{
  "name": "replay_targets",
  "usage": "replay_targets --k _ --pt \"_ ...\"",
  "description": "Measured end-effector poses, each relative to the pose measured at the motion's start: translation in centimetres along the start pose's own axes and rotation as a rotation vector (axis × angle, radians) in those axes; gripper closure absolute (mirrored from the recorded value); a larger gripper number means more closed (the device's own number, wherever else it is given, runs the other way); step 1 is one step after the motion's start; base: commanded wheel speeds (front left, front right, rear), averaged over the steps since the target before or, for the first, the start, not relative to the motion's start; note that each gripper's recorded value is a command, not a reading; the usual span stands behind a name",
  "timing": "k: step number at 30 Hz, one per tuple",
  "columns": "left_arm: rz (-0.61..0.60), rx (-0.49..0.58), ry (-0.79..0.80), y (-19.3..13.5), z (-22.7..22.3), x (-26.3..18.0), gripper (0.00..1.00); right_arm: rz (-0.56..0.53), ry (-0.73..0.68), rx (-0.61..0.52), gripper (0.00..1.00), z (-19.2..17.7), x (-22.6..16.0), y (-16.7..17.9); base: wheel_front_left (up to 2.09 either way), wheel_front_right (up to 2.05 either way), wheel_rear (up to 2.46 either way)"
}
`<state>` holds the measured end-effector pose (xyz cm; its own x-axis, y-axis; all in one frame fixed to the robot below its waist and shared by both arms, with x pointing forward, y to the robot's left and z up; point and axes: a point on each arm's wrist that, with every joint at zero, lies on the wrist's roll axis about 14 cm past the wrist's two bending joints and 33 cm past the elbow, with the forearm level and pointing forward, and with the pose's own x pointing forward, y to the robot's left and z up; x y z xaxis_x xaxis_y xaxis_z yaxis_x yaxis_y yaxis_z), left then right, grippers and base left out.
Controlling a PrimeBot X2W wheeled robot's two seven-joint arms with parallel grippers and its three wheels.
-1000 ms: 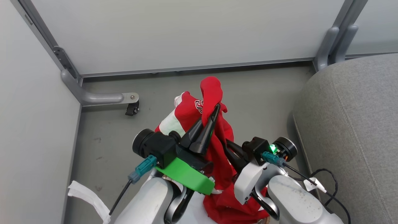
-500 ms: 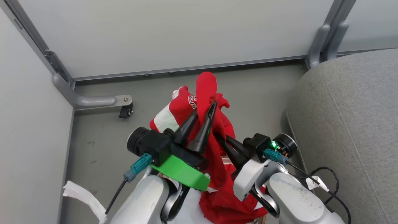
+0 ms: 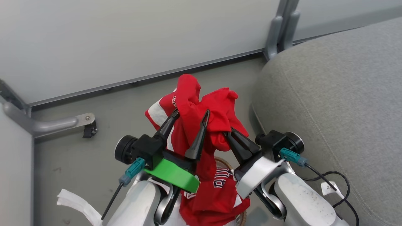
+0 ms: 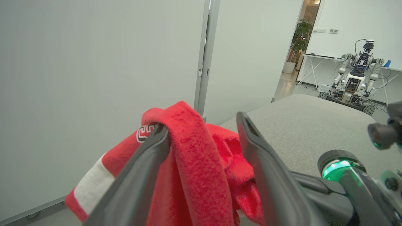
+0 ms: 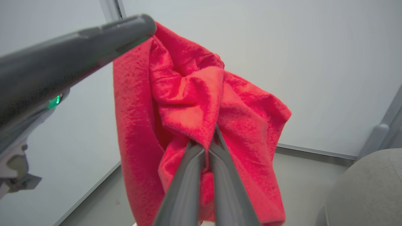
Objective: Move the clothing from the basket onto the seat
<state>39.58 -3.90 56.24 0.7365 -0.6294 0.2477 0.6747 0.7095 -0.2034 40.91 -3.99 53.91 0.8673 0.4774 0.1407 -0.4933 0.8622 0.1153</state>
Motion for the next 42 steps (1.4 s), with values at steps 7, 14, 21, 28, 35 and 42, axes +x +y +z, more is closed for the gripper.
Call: replay_targets --k 7,14,21,28,35,42 --pt "-0.091 -0.019 0.051 -2.7 -2.4 1.6 0.00 -0.165 -0.050 -0.016 1.00 2.0 -3.4 -4.5 0.00 0.00 0.00" --pt "-0.172 -0.050 0.094 -5.1 -4.6 3.1 0.00 -0.354 -0.111 -0.038 1.00 4.3 -7.6 -9.2 0.00 0.00 0.00" --pt "-0.265 -0.082 0.130 -8.0 -6.4 4.3 0.00 -0.560 -0.179 -0.073 1.00 6.9 -12.9 -13.8 0.00 0.00 0.00" --pt "-0.349 -0.122 0.160 -10.4 -8.0 5.0 0.00 -0.694 -0.198 -0.115 1.00 8.0 -16.4 -16.5 0.00 0.00 0.00" --pt "-0.385 -0.137 0.166 -10.5 -8.8 5.7 0.00 -0.750 -0.170 -0.223 1.00 9.0 -17.0 -18.8 0.00 0.00 0.00" --pt "-0.369 -0.147 0.193 -8.6 -10.9 6.0 0.00 -0.702 -0.113 -0.416 1.00 11.6 -14.0 -22.3 0.00 0.00 0.00"
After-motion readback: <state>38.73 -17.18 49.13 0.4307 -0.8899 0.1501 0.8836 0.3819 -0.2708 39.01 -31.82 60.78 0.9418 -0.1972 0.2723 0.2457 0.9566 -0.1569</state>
